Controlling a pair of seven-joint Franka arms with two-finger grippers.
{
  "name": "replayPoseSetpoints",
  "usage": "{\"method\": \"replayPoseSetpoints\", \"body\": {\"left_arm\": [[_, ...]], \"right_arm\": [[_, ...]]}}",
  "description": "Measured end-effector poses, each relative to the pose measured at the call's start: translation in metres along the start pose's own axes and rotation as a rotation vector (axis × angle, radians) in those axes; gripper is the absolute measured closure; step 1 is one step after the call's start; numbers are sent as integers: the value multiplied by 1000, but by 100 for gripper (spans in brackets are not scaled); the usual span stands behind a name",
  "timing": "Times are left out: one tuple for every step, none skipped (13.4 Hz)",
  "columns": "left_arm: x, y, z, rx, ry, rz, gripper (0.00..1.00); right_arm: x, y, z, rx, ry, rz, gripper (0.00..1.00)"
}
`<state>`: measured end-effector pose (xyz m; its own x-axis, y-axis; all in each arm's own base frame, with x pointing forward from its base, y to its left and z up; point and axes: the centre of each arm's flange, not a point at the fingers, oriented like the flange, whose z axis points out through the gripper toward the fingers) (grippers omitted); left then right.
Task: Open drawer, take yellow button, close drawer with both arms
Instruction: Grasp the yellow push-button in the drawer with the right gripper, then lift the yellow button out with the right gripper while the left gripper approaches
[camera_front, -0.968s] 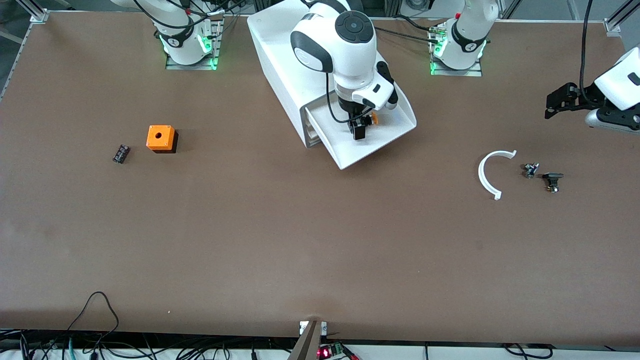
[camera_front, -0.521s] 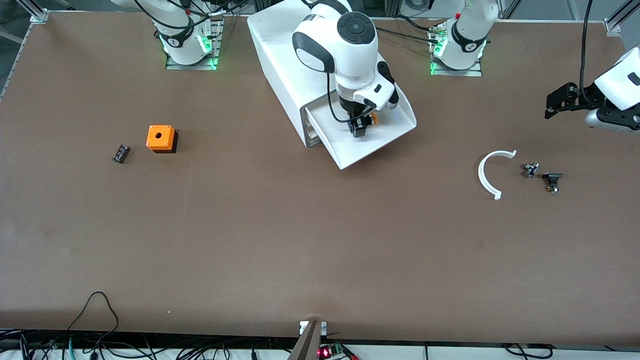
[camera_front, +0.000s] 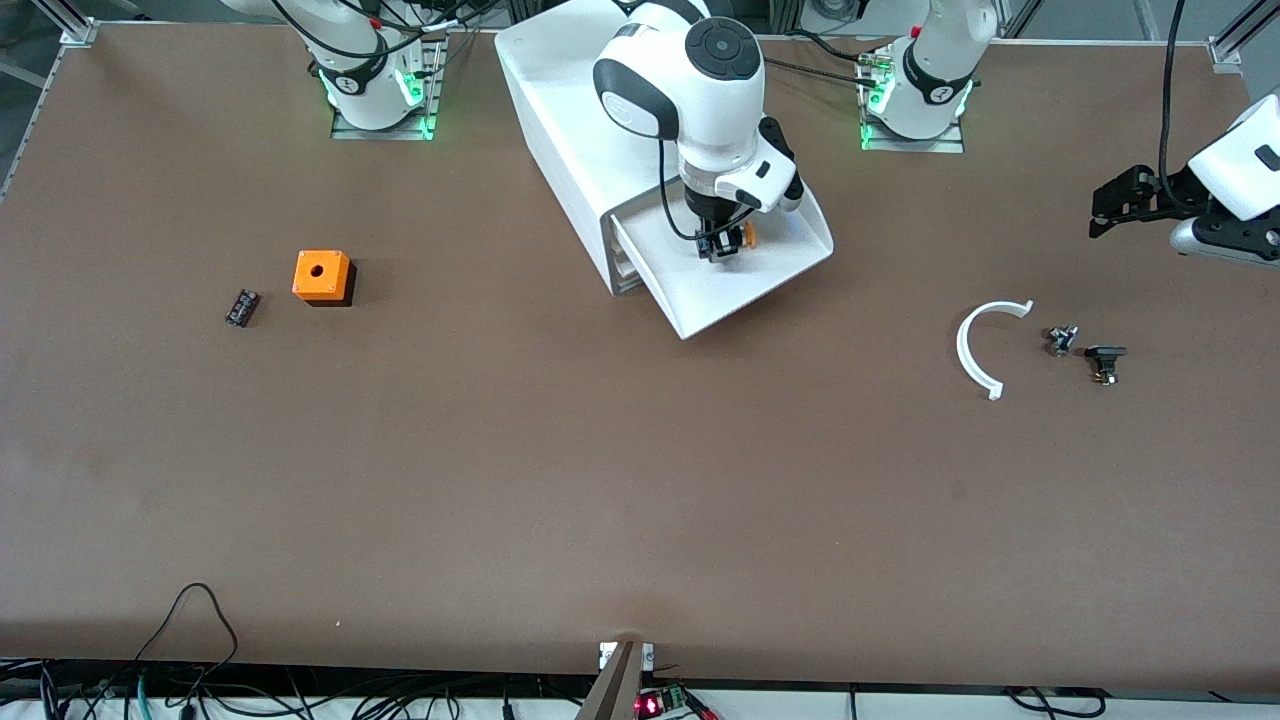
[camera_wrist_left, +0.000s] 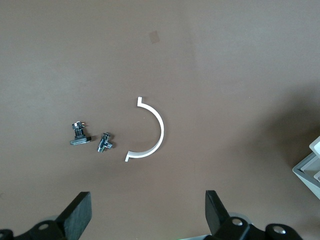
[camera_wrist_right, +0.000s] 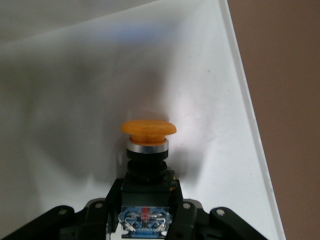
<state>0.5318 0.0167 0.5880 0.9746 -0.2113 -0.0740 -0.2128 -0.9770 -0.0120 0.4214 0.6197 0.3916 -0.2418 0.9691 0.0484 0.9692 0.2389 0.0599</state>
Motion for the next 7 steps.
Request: {"method": "replayPoseSetpoints", "body": {"left_arm": [[0, 0, 0, 0, 0, 1, 0], [0, 1, 0, 0, 1, 2, 0], [1, 2, 0, 1, 3, 3, 0], [2, 2, 0, 2, 7, 5, 0], [4, 2, 1, 2, 9, 6, 0], [7, 2, 6, 0, 4, 8, 0], [11, 2, 14, -4, -8, 10, 0]], "right_arm": [[0, 0, 0, 0, 0, 2, 59], [1, 0, -1, -1, 2, 15, 59], [3, -1, -2, -4, 4, 35, 59], [7, -4, -4, -10, 7, 59, 59], [12, -7, -7, -24, 11, 94, 59], [17, -8, -13, -42, 15, 134, 59], [17, -7, -23, -63, 20, 180, 59]]}}
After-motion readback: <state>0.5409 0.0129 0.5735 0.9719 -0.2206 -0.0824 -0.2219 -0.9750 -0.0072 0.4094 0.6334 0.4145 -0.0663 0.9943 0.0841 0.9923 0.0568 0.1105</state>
